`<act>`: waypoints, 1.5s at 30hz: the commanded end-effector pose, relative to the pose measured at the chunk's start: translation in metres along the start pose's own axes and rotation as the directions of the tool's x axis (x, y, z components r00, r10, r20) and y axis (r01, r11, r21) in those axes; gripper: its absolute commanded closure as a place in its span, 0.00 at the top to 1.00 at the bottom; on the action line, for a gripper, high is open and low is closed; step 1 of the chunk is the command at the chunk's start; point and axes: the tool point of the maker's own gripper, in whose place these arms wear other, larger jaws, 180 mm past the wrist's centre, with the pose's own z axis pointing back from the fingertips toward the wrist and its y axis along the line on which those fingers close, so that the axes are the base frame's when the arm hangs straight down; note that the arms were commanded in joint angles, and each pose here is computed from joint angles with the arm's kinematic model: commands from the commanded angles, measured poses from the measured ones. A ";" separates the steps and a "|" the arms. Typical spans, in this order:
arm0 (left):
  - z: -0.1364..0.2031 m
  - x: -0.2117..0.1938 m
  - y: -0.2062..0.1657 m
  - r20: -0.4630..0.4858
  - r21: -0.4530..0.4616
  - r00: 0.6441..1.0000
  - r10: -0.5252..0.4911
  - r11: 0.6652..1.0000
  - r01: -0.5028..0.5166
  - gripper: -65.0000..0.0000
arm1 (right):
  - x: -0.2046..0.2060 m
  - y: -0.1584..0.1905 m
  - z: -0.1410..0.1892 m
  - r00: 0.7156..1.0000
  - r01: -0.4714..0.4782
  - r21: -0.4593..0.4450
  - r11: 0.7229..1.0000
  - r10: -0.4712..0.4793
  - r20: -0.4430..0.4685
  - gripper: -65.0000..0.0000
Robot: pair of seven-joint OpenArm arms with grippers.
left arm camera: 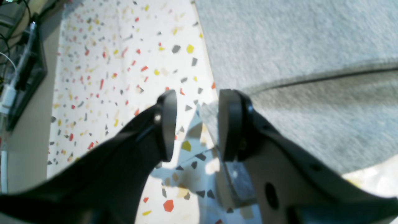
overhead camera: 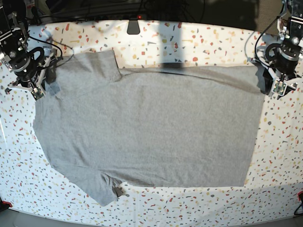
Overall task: Fold the T-shirt properly
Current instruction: 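Lower the shirt edge and open both grippers, then move the right gripper onto the shirt body near the sleeve and pinch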
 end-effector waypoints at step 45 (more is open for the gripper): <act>0.001 0.005 0.007 0.009 0.011 0.999 0.037 0.999 -0.037 0.34 | 0.002 0.149 0.064 0.797 -0.603 0.275 0.749 0.554 0.239 0.49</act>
